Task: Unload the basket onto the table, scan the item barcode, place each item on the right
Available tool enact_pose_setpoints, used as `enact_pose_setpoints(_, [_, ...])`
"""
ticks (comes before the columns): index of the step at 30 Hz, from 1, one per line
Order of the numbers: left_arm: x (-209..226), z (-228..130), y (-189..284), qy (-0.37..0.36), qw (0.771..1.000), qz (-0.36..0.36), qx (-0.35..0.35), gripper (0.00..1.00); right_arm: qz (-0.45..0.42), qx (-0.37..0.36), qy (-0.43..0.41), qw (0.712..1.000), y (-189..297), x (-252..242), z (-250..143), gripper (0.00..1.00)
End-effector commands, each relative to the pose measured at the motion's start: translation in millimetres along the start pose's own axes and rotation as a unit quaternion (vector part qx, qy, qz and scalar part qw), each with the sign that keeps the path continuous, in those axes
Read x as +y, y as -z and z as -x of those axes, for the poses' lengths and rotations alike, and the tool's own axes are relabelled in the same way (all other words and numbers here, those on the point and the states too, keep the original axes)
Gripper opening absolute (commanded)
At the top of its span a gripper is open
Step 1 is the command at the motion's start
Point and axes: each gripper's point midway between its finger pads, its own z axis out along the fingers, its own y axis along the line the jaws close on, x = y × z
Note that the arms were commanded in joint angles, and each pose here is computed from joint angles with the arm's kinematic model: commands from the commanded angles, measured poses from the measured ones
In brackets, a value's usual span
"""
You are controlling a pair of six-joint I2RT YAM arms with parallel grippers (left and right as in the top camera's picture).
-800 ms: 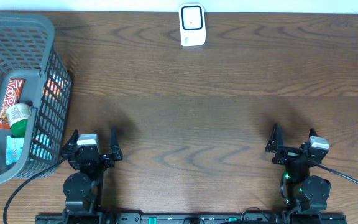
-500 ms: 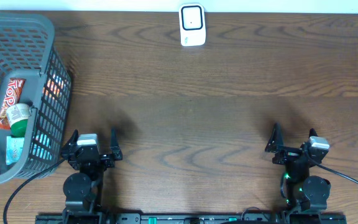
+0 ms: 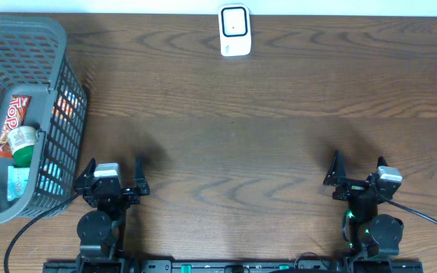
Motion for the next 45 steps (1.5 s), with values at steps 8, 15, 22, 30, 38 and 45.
enact_pose_setpoints(8, [-2.6,-15.2,-2.7,-0.01,1.0,-0.007,0.016,0.98,0.005,0.001,0.008,1.0,0.3,2.2,-0.9,0.99])
enact_pose_setpoints(15, [-2.6,-15.2,-2.7,-0.01,1.0,-0.007,0.016,0.98,0.005,0.001,0.008,1.0,0.3,2.2,-0.9,0.99])
enact_pose_setpoints(22, [-2.6,-15.2,-2.7,-0.011,1.0,-0.007,0.016,0.98,0.005,0.001,0.008,1.0,0.3,2.2,-0.9,0.99])
enact_pose_setpoints(30, [-2.6,-15.1,-2.7,-0.011,1.0,-0.007,0.016,0.98,0.005,0.001,0.008,1.0,0.3,2.2,-0.9,0.99])
enact_pose_setpoints(38, [-3.0,-12.9,-2.8,-0.01,1.0,-0.008,0.012,0.98,0.005,0.001,0.008,1.0,0.3,2.2,-0.9,0.99])
enact_pose_setpoints(45, [-10.3,-9.6,-2.5,0.017,0.999,-0.028,0.006,0.98,0.005,0.001,0.008,1.0,0.3,2.2,-0.9,0.99])
